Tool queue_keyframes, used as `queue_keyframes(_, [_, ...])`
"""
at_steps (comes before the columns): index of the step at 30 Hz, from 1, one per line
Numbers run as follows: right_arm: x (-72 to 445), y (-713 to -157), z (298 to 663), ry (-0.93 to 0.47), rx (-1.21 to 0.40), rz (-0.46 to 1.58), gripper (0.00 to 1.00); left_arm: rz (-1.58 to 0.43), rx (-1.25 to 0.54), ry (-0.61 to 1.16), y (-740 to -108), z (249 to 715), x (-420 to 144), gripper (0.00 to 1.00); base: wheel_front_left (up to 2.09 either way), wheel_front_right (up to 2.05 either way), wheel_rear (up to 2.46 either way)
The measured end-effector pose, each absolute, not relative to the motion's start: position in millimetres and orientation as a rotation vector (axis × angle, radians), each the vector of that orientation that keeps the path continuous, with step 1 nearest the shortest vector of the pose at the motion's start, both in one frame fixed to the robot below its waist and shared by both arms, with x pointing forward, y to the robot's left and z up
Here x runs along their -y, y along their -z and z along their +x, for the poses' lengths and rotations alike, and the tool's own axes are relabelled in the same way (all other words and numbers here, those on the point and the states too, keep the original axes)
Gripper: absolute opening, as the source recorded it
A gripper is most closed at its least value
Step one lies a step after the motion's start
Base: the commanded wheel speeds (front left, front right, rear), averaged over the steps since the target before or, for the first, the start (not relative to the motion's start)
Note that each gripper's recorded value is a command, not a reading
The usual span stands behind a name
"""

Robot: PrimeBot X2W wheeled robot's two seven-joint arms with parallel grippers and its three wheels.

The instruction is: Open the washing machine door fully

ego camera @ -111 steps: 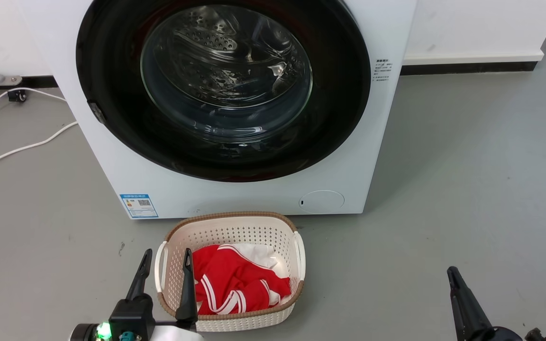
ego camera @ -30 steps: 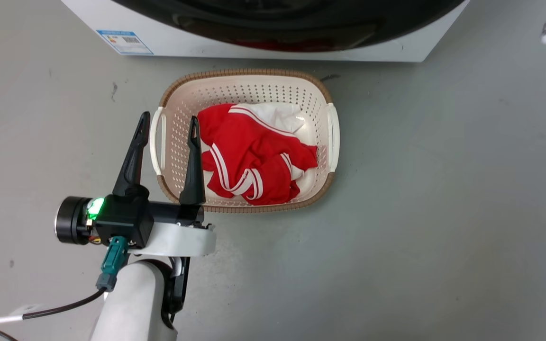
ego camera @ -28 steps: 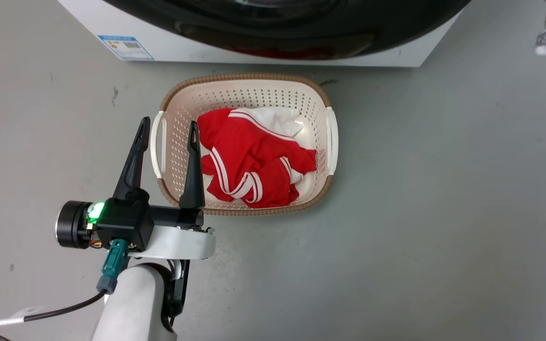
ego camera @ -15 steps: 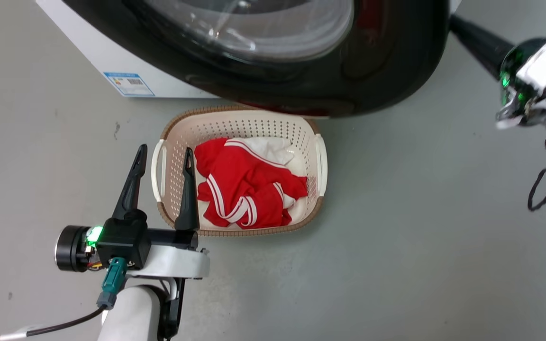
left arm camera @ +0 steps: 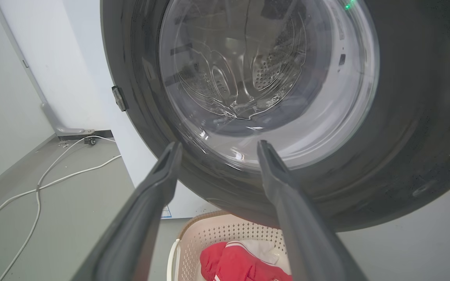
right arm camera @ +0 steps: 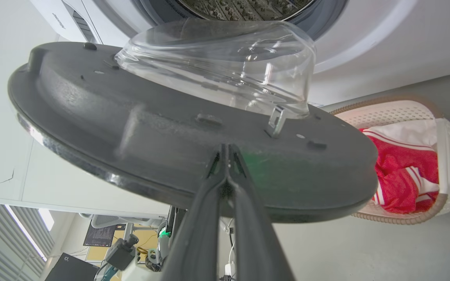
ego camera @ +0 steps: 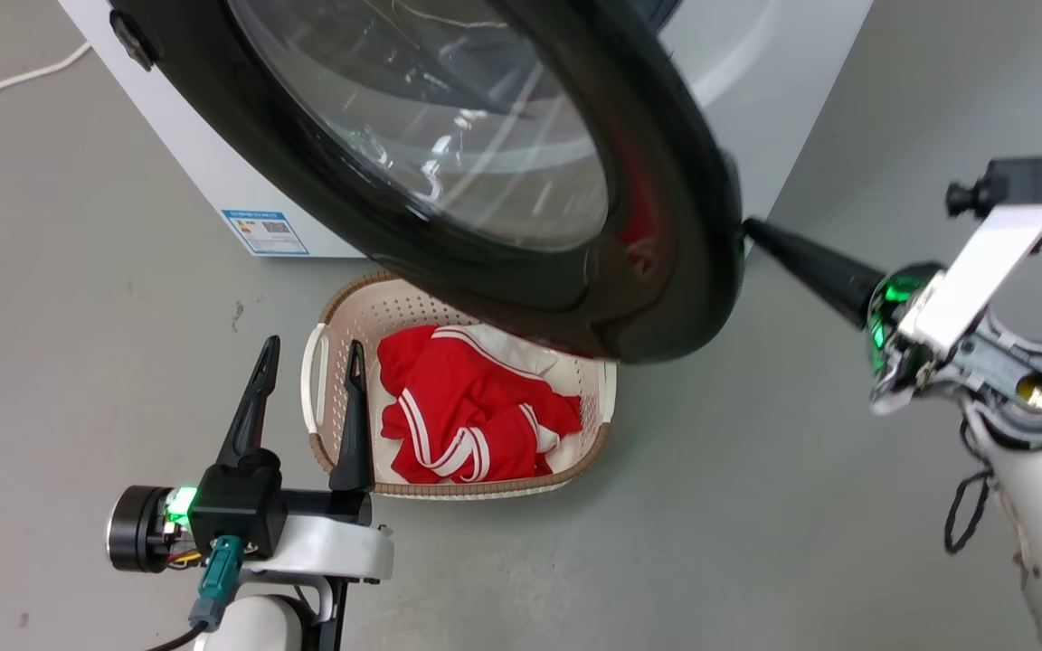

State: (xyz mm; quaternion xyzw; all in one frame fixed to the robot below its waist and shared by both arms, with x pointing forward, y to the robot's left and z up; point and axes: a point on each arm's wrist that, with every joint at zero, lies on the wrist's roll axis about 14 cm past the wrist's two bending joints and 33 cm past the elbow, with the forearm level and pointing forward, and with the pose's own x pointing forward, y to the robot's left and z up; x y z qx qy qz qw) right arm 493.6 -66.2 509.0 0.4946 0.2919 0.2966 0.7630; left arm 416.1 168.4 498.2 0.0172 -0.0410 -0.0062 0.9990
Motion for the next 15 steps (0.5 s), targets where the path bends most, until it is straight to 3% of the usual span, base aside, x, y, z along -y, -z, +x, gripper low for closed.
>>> queue_keyframes(15, [9, -515, 414, -0.834, -0.724, 1.176, 0.0, 0.037, 0.098, -0.003, -507, 399, -174, 1.0, 0.0, 0.0, 0.0])
